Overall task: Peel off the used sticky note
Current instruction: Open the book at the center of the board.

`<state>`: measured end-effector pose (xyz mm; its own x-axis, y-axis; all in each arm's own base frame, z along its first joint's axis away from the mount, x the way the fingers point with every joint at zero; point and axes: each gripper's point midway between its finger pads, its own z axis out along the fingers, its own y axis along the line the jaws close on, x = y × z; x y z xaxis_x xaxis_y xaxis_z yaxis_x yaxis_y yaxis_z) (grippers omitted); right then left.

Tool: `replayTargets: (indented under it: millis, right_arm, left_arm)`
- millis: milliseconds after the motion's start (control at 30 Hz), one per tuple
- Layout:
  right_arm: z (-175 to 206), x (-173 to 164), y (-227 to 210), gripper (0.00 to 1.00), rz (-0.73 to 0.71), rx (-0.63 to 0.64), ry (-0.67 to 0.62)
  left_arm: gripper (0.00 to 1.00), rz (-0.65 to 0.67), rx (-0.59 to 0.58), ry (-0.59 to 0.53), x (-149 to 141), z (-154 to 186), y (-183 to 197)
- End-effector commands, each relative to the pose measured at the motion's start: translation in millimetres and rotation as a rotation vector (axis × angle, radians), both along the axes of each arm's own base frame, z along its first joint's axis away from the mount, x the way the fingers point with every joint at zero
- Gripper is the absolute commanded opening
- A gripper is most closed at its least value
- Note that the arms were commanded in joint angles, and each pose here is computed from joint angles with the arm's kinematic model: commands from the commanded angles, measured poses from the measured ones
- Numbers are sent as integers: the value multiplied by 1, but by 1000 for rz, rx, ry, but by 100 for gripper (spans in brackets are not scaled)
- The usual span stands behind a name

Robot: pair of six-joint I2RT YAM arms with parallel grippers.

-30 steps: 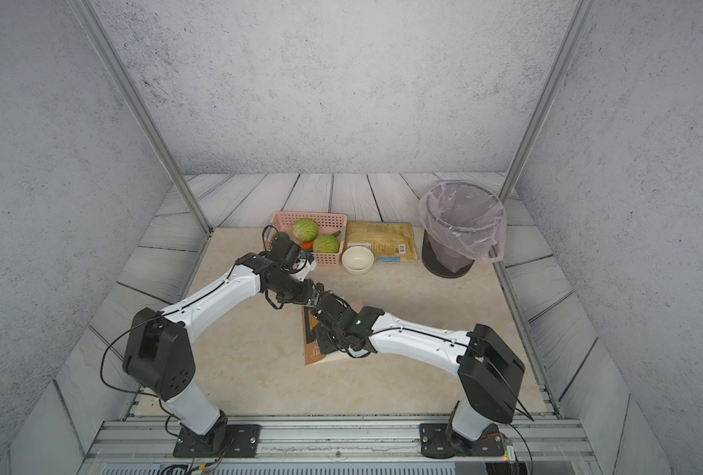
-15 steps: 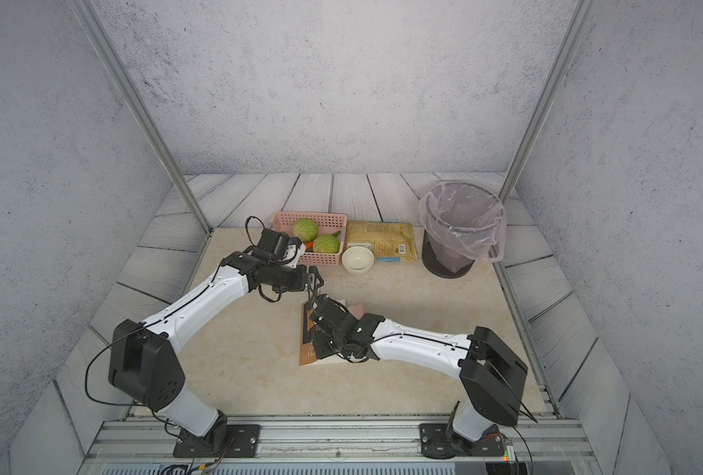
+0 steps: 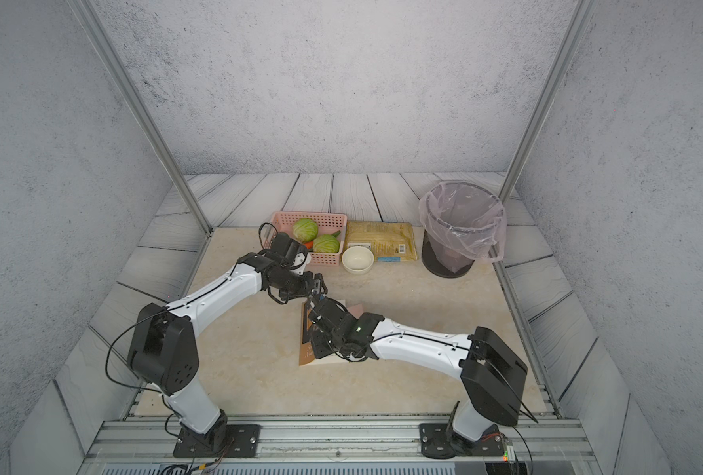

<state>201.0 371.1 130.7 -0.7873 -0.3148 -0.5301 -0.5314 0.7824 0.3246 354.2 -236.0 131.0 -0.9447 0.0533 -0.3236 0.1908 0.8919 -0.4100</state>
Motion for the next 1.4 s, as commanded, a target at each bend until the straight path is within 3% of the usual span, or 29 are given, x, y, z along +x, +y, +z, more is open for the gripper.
replayTargets:
  millis: [0,200,333,533,667,800,967,1200,1367]
  right_arm:
    - [19,4,8,0,14,28,-47]
    - [20,7,11,0,13,22,-54]
    - [21,7,11,0,14,21,-60]
    - [21,6,11,0,15,19,-58]
    - [21,6,7,3,5,5,-55]
    - [30,4,-3,20,-7,-1,-55]
    - [48,-7,-28,52,-17,2,-50]
    - [44,-20,-84,57,-55,10,106]
    - [21,-32,-120,57,-107,66,269]
  left_arm:
    - [87,-3,24,38,-2,-14,-1]
    - [79,-7,36,62,-2,-26,-3]
    - [68,-6,42,64,-1,-28,-2]
    - [34,-17,42,50,-1,-22,-2]
    - [0,-33,65,21,1,-18,3]
    - [0,-57,80,14,3,-15,12]
    - [0,-165,63,25,-4,-20,15]
    - [0,-398,-3,56,-31,-35,8]
    - [0,-472,-66,95,-43,-42,11]
